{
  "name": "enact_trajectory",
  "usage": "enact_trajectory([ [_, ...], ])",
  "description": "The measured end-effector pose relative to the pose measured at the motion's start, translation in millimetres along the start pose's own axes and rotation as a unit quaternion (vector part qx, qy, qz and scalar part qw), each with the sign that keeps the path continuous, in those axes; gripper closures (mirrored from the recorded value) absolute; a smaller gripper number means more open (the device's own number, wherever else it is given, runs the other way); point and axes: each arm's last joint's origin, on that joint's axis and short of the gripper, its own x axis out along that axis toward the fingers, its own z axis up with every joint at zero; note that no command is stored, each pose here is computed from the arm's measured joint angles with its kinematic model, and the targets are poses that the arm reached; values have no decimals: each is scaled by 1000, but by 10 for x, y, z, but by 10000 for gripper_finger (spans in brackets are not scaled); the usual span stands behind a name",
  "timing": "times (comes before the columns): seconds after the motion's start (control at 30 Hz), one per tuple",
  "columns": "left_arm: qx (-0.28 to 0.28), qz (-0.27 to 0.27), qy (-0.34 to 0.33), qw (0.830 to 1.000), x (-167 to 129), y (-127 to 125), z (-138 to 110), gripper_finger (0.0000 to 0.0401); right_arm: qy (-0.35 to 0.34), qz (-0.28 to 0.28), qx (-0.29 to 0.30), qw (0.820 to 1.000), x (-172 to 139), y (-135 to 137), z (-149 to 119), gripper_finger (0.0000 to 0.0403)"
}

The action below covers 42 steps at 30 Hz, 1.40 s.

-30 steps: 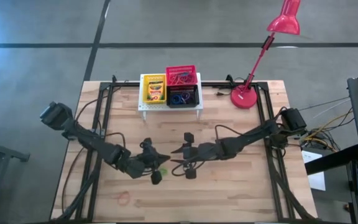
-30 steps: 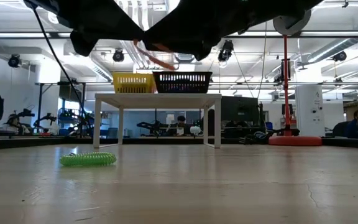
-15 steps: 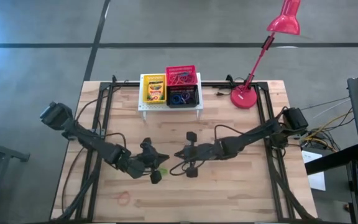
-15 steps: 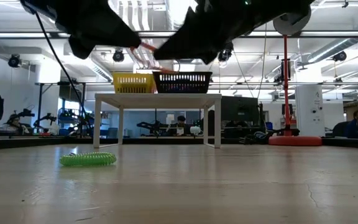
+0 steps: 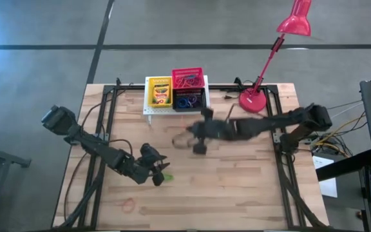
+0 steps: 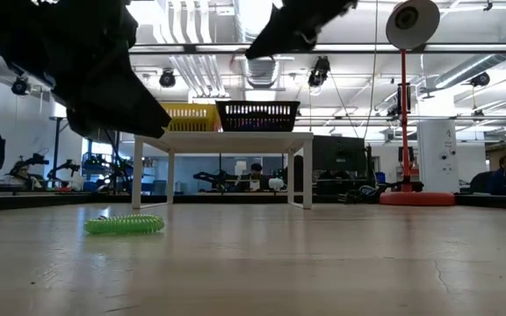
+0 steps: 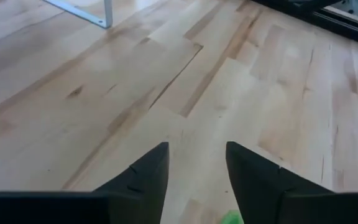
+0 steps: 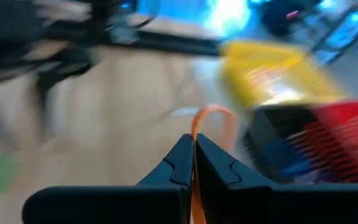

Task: Pick & Place Office Desk Supplies
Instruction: Put the orange rubber band into the red bin, then put the green spring keychain into the black bin

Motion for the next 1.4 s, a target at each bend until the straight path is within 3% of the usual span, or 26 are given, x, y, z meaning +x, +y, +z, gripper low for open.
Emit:
enact_trajectory([
  [0.23, -3, -1, -8, 1000, 0, -6, 10, 236, -29, -57, 6, 998, 201, -940, 321, 394],
  [0.43, -5, -1, -11, 1000, 0, -9, 14, 238, -5, -82, 64, 995, 506, -1690, 165, 394],
  [0.63, -4, 0, -11, 1000, 0, -8, 14, 238, 27, -48, 119, 991, 691, -2125, -54, 392],
  [0.73, -3, 0, -11, 1000, 0, -8, 14, 238, 41, -48, 140, 988, 694, -2222, -108, 369],
  [0.97, -6, 0, -11, 1000, 0, -8, 14, 238, 54, -50, 171, 983, 601, -2254, -86, 274],
  [1.13, -7, -1, -11, 1000, 0, -9, 14, 238, 43, -35, 160, 986, 404, -2112, 85, 236],
  [1.23, -7, -1, -11, 1000, -1, -9, 14, 238, 38, -3, 137, 990, 245, -1844, 224, 232],
  [1.4, -6, -13, 1, 1000, -3, -18, 6, 238, 23, 83, 66, 994, -13, -1076, 317, 245],
])
